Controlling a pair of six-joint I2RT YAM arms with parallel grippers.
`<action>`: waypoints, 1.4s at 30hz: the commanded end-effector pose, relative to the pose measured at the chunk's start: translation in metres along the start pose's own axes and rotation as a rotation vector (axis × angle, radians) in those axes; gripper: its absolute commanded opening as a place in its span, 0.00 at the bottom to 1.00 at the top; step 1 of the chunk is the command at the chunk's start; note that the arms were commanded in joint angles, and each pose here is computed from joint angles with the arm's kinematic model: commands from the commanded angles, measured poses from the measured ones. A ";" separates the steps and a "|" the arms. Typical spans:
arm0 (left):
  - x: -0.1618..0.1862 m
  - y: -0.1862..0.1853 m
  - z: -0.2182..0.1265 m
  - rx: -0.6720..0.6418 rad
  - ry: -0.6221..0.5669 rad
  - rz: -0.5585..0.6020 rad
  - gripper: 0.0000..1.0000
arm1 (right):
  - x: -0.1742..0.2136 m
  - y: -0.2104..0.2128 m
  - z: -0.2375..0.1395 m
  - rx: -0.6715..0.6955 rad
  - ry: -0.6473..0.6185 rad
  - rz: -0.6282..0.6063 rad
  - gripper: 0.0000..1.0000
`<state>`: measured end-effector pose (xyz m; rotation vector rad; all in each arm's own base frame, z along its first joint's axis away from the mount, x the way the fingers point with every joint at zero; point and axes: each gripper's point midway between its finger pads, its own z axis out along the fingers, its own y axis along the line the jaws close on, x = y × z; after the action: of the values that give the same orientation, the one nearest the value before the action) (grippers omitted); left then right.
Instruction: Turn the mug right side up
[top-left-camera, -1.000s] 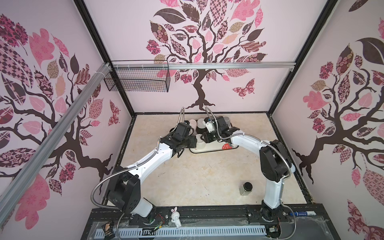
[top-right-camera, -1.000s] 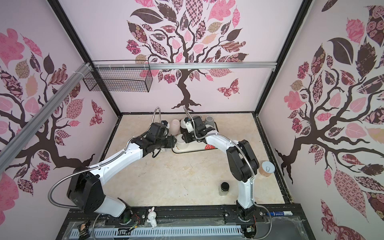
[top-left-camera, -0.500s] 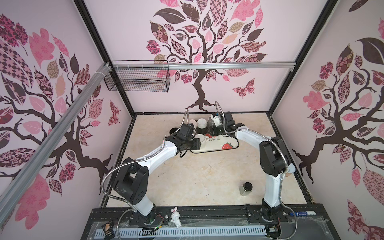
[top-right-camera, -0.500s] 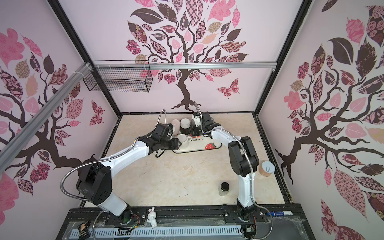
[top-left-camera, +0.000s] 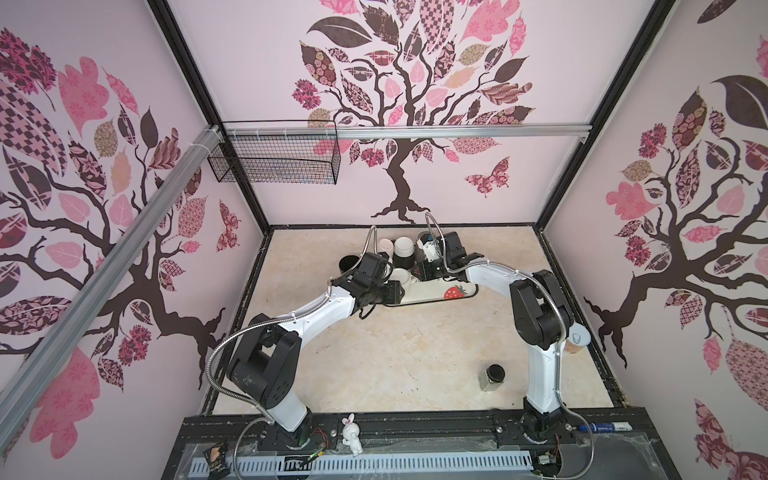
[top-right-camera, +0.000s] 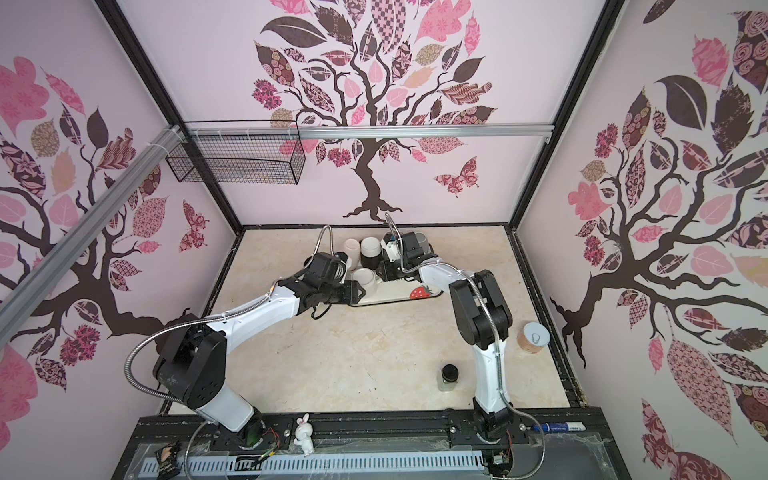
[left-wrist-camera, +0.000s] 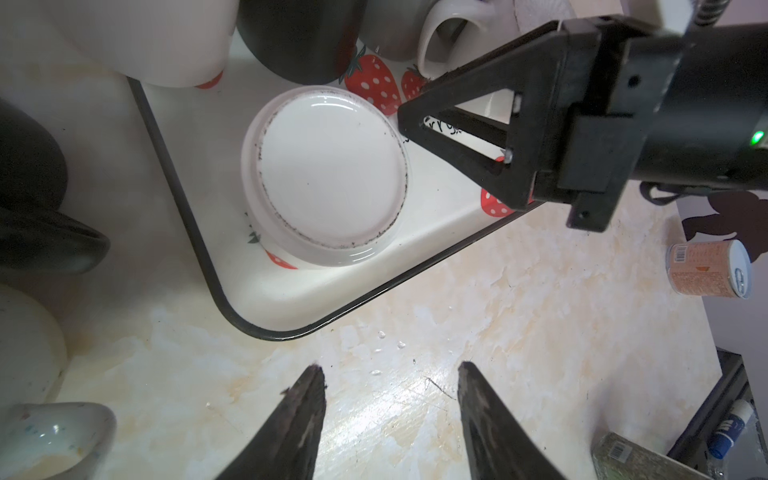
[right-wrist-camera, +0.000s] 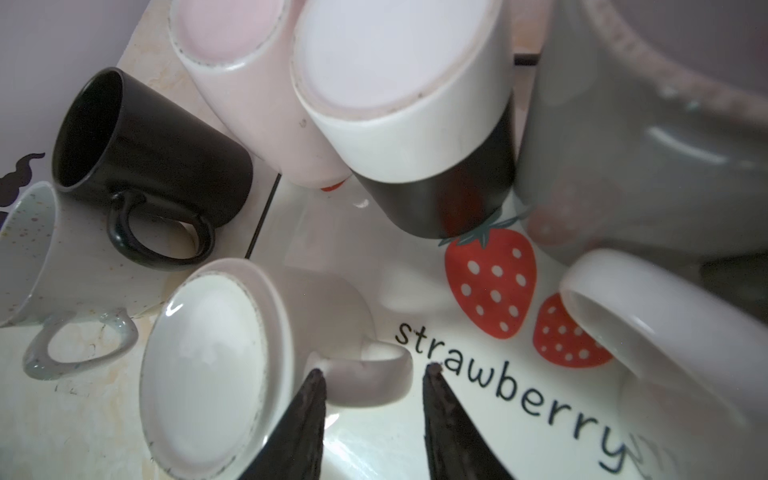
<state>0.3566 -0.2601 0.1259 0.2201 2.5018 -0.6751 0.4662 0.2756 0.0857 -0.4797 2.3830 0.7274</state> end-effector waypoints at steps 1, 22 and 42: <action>0.002 0.000 0.003 0.019 -0.018 -0.009 0.53 | 0.013 0.013 -0.013 -0.045 0.024 0.026 0.39; -0.006 0.006 -0.002 0.033 -0.040 -0.075 0.50 | -0.044 0.009 -0.018 0.023 -0.098 0.022 0.36; -0.001 0.018 0.018 0.035 0.000 -0.093 0.47 | -0.002 0.001 0.020 0.138 0.037 -0.078 0.25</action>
<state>0.3674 -0.2598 0.1165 0.1261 2.4975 -0.7655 0.4860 0.2983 0.0843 -0.4976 2.3775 0.5511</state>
